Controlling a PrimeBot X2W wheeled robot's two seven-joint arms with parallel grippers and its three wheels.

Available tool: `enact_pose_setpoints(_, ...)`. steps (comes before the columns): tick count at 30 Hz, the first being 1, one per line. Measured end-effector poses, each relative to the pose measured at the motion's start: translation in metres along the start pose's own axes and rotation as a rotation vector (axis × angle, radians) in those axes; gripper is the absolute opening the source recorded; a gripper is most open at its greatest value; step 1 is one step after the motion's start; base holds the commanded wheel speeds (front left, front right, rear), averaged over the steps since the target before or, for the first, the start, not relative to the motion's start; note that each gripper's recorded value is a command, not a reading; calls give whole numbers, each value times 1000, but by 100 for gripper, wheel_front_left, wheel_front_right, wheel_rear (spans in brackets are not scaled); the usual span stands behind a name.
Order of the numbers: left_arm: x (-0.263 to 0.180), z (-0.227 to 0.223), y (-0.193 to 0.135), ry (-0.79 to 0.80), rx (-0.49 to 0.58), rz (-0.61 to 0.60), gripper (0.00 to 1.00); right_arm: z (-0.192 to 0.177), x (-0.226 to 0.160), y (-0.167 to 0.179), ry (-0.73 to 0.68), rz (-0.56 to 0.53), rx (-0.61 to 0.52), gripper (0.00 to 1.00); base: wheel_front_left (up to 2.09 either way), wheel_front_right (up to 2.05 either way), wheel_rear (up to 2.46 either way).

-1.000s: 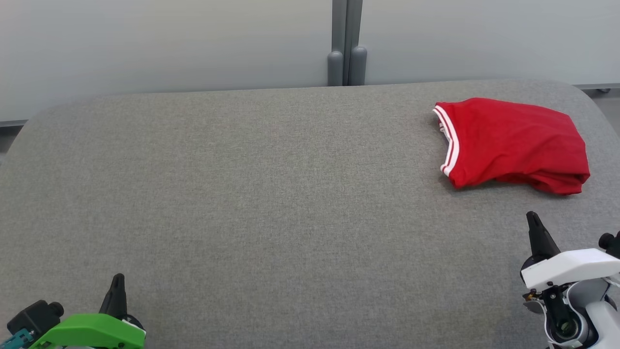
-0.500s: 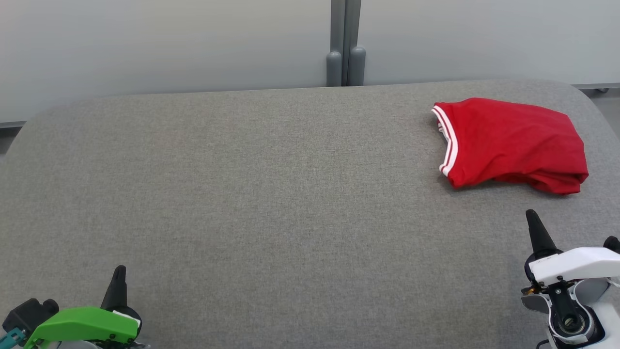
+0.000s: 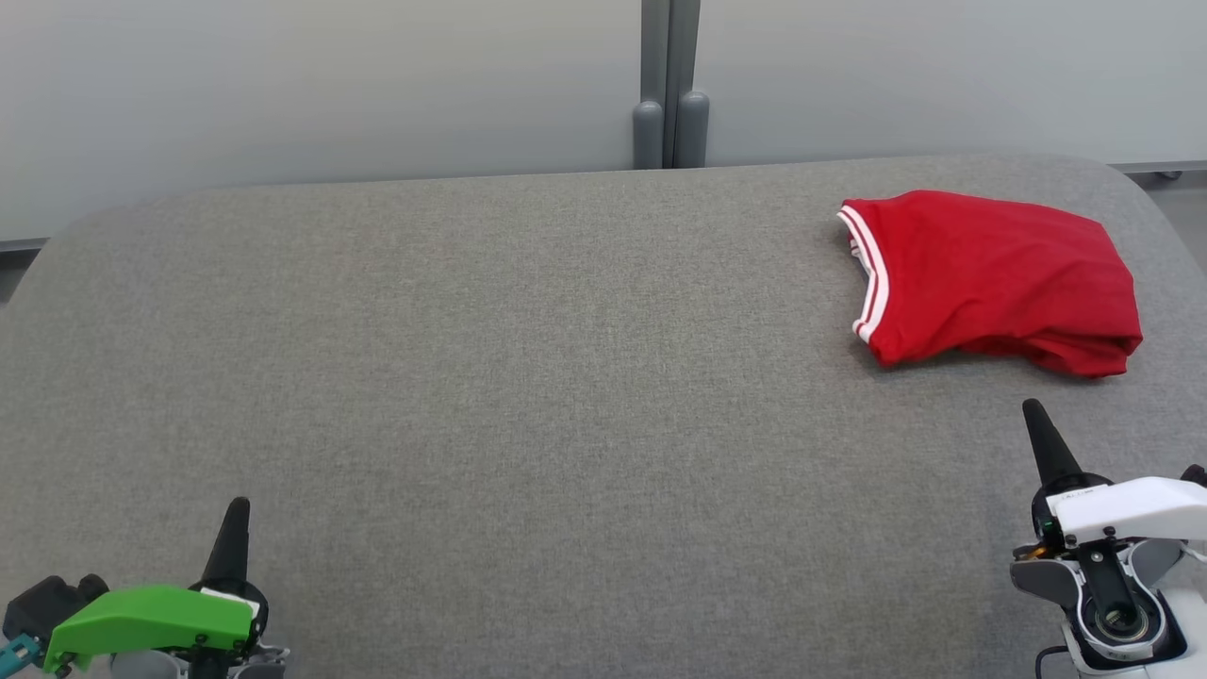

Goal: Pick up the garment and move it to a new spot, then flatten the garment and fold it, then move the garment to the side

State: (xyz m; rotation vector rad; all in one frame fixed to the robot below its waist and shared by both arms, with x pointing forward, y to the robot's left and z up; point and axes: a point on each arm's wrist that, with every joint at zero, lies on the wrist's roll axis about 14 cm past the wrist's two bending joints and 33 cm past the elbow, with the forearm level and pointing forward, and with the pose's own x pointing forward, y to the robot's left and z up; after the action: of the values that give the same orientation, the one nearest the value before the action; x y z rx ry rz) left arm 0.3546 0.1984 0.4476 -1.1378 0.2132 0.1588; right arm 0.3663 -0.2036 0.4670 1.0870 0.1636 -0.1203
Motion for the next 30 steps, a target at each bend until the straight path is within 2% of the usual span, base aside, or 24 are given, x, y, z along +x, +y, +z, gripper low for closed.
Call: enact_pose_setpoints(30,7,3,-30,15,-361,-126,0,6,1,12,-24,77,415,0,0,0,0)
